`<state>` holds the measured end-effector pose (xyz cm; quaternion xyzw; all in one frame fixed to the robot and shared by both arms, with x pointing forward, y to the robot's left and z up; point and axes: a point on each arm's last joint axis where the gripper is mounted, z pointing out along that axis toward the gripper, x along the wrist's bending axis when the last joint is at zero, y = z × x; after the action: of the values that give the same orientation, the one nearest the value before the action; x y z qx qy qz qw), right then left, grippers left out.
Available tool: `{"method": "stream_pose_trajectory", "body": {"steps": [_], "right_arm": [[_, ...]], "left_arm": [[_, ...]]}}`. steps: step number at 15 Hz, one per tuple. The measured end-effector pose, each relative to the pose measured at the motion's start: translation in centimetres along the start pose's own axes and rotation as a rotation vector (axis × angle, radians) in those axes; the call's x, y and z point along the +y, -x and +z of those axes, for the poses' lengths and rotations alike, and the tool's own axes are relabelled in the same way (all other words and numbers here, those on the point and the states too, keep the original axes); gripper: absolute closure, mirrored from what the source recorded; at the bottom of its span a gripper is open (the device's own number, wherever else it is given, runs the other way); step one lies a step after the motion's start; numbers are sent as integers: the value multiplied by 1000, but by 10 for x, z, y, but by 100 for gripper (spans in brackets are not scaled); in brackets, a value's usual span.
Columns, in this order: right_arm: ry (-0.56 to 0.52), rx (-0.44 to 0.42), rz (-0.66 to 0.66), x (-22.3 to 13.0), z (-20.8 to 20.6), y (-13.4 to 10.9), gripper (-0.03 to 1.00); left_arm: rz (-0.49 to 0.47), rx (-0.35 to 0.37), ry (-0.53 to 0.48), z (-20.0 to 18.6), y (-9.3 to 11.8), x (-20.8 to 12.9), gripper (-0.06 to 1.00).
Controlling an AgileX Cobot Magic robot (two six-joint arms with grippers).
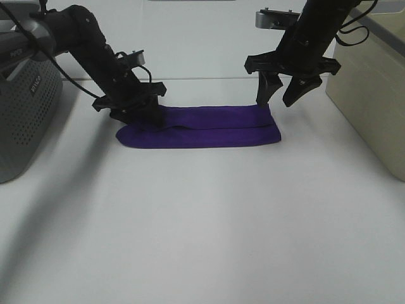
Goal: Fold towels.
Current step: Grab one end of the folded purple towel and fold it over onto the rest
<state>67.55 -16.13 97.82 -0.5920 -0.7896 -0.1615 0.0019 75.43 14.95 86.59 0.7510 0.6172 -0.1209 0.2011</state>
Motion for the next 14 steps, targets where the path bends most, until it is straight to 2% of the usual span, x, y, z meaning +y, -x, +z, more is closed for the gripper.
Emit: {"method": "stream_pose_trajectory", "body": {"steps": [2, 3, 5, 8, 9, 11, 14], "right_arm": [[-3, 0, 0, 0, 0, 0, 39], [-12, 1, 0, -1, 0, 0, 39], [-20, -2, -2, -2, 0, 0, 39], [-50, -26, -3, -5, 0, 2, 39], [-51, -34, -2, -4, -1, 3, 39], [-35, -34, -8, 2, -11, 1, 39], [-26, -30, -4, 10, -30, -4, 39]], "left_arm": [[5, 15, -7, 3, -2, -1, 79], [8, 21, -8, 3, -2, -1, 88], [39, 58, 0, -2, 1, 0, 91], [120, 201, 24, -27, 1, 5, 91], [146, 216, 48, -42, 4, 7, 91], [193, 183, 80, -57, 19, 9, 91], [271, 122, 60, -41, 56, 4, 91]]}}
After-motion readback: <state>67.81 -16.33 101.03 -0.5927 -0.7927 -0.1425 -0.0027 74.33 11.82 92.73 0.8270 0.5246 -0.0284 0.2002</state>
